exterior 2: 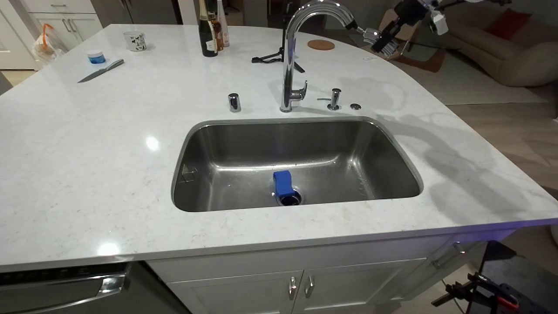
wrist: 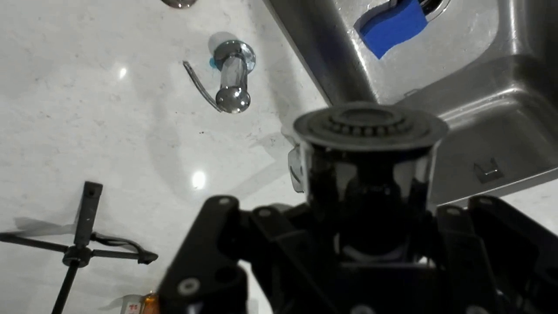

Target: Pull the faucet head

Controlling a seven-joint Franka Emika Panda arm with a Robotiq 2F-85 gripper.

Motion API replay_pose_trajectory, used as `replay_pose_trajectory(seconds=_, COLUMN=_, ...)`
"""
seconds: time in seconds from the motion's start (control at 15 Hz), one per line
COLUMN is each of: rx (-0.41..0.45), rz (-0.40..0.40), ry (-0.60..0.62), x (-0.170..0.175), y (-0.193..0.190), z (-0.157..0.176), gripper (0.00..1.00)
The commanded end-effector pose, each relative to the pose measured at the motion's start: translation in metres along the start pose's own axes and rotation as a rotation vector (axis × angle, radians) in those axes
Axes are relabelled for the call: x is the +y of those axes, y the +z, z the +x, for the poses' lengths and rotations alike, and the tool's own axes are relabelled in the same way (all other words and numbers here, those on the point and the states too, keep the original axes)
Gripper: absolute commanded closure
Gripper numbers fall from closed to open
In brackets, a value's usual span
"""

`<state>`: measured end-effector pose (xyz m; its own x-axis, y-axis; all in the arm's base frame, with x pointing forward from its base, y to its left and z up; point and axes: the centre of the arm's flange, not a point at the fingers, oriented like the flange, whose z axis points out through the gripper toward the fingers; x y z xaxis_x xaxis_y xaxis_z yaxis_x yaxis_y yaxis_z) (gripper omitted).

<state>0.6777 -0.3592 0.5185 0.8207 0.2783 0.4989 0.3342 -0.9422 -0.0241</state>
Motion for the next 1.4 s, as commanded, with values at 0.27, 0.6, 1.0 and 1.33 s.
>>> replay_pose_trajectory(seconds=0.27, rx=-0.202, rz=0.016, ry=0.081, x=0.029, y=0.011, z=-0.021, gripper=1.00)
replay_pose_trajectory(seconds=0.6, rx=-0.293, rz=0.021, ry=0.136, x=0.030, y=0.016, z=-0.024, gripper=1.00)
replay_pose_trajectory(seconds=1.0, rx=-0.504, rz=0.006, ry=0.188, x=0.022, y=0.021, z=-0.026, gripper=1.00)
replay_pose_trajectory(seconds=1.33, rx=-0.599, rz=0.020, ry=0.195, x=0.020, y=0.033, z=-0.039, gripper=1.00)
